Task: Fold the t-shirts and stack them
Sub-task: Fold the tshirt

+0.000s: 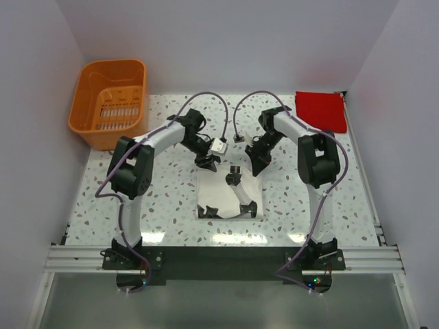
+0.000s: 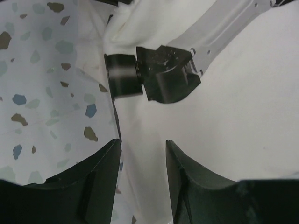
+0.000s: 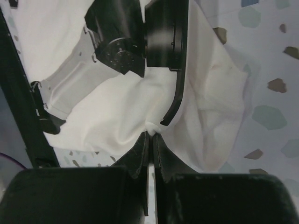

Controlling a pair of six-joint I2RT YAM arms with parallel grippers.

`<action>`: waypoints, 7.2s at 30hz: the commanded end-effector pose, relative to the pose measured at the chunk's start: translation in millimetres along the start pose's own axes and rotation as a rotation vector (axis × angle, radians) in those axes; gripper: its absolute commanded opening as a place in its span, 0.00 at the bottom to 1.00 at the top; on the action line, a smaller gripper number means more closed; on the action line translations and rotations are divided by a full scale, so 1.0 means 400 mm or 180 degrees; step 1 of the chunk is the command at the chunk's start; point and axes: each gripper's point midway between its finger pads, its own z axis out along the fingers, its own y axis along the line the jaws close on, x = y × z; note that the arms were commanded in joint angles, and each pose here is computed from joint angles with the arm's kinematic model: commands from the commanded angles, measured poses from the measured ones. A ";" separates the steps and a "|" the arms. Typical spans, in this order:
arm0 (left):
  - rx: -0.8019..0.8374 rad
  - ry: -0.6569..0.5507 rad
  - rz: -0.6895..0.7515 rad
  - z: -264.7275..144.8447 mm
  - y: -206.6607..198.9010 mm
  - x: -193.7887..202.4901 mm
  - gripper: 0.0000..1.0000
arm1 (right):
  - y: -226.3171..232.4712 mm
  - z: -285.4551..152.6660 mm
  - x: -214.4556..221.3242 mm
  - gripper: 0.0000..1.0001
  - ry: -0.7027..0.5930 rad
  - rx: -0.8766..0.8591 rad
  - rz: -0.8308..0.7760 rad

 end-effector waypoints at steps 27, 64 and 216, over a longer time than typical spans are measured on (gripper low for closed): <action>-0.0010 -0.0242 0.0187 0.118 -0.003 -0.067 0.00 | 0.097 -0.115 -0.106 0.15 -0.0738 0.0055 0.0184; -0.0987 0.0435 0.0995 0.032 0.011 -0.138 0.00 | 0.001 0.237 -0.113 0.10 -0.0475 -0.0819 0.1342; -0.1255 -0.1535 -0.3921 -0.154 0.189 -0.013 1.00 | -0.069 -0.198 -0.152 0.93 -0.1821 0.0062 0.2118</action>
